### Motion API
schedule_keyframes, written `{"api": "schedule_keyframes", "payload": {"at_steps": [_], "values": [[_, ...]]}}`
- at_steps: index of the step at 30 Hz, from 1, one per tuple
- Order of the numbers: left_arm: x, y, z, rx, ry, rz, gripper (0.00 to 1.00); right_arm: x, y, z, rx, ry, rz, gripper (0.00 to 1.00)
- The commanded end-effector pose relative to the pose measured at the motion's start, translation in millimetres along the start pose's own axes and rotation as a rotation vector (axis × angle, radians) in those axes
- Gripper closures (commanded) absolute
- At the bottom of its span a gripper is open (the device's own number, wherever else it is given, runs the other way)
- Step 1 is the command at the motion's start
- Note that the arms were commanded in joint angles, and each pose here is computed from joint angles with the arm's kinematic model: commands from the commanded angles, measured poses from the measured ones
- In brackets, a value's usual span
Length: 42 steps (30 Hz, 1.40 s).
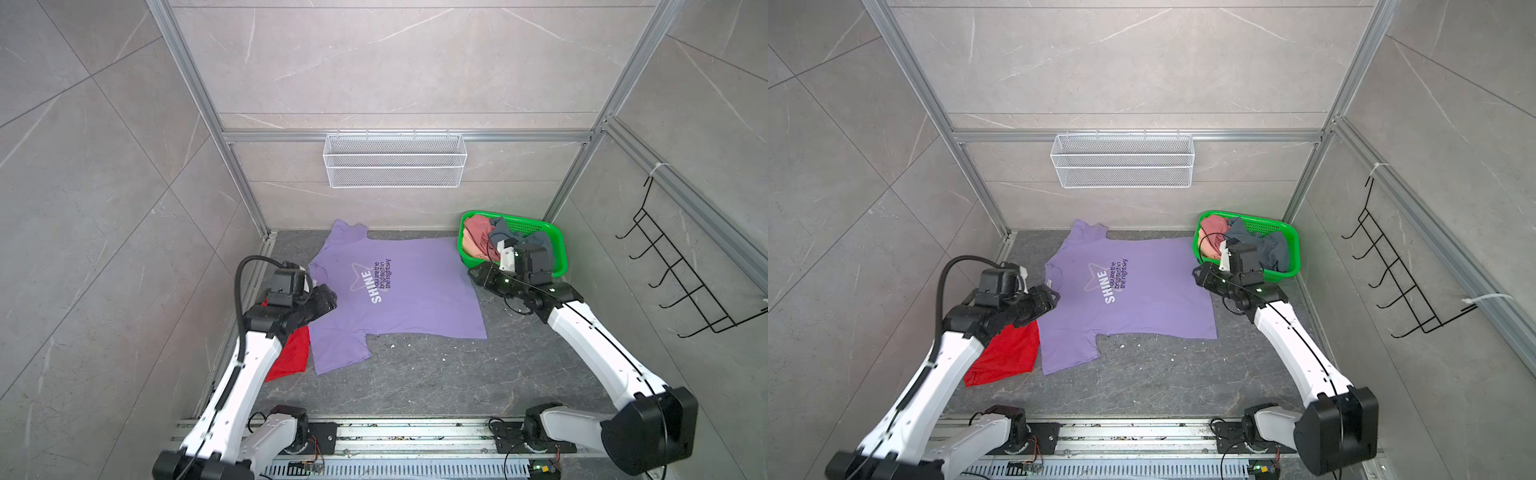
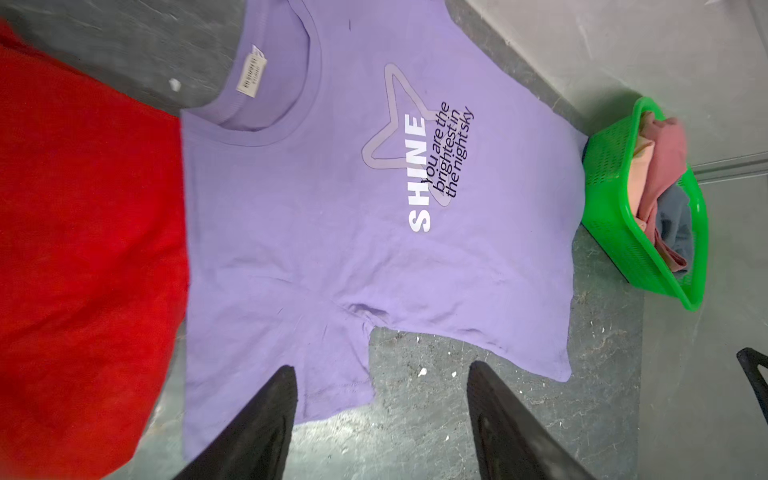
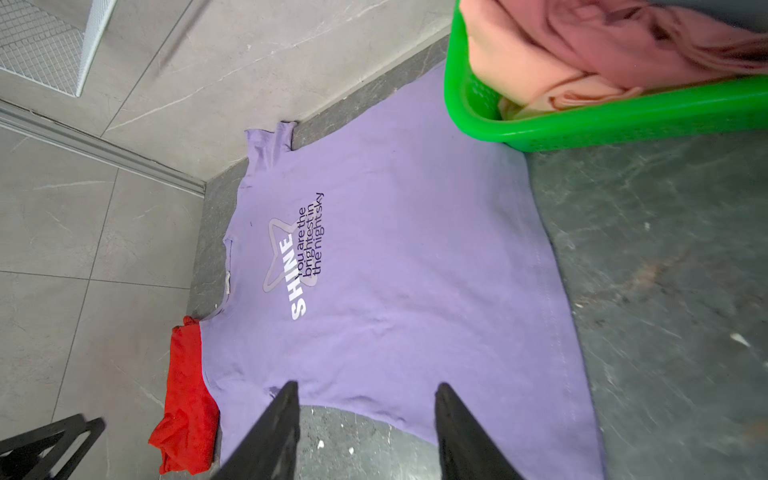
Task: Fold and stack the t-shirts
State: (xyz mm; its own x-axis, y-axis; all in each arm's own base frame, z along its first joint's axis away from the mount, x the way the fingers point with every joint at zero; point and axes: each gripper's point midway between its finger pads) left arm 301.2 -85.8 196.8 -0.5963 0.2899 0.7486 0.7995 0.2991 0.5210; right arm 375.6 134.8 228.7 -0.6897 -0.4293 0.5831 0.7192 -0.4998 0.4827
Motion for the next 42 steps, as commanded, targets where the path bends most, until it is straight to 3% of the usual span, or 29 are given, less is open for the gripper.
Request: {"api": "schedule_keyframes", "payload": {"at_steps": [1,12,17,23,35,42], "values": [[-27.4,26.2,-26.0,-0.057,-0.116,-0.043,0.31,-31.8,16.1,20.0,0.015,0.041,-0.049,0.46],[-157.9,70.2,-33.8,-0.06,-0.091,0.056,0.27,-171.9,40.8,23.6,0.039,0.029,-0.122,0.45],[-200.4,71.3,-31.6,-0.02,-0.096,0.105,0.27,-219.4,51.3,2.3,0.047,-0.08,-0.127,0.46],[-212.6,67.8,-25.6,-0.022,-0.077,0.122,0.27,-230.7,57.2,-34.9,0.063,-0.23,-0.115,0.46],[-233.5,66.3,-0.9,0.007,0.008,0.154,0.27,-218.2,103.0,-85.4,-0.05,-0.296,-0.209,0.46],[-245.6,53.9,7.7,0.045,0.026,0.188,0.27,-219.1,84.0,-75.0,-0.045,-0.226,-0.162,0.47]]}}
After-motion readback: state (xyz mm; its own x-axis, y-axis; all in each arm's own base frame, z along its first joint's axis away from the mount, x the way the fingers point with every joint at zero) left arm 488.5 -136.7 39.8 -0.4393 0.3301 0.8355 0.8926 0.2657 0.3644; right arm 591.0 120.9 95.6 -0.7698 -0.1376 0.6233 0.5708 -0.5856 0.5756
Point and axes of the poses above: each gripper's point midway between its finger pads, its own x axis back along the fingers, its own z axis along the line the jaws close on, y = z × x, and after that the axes turned 9 degrees about -x, right-handed
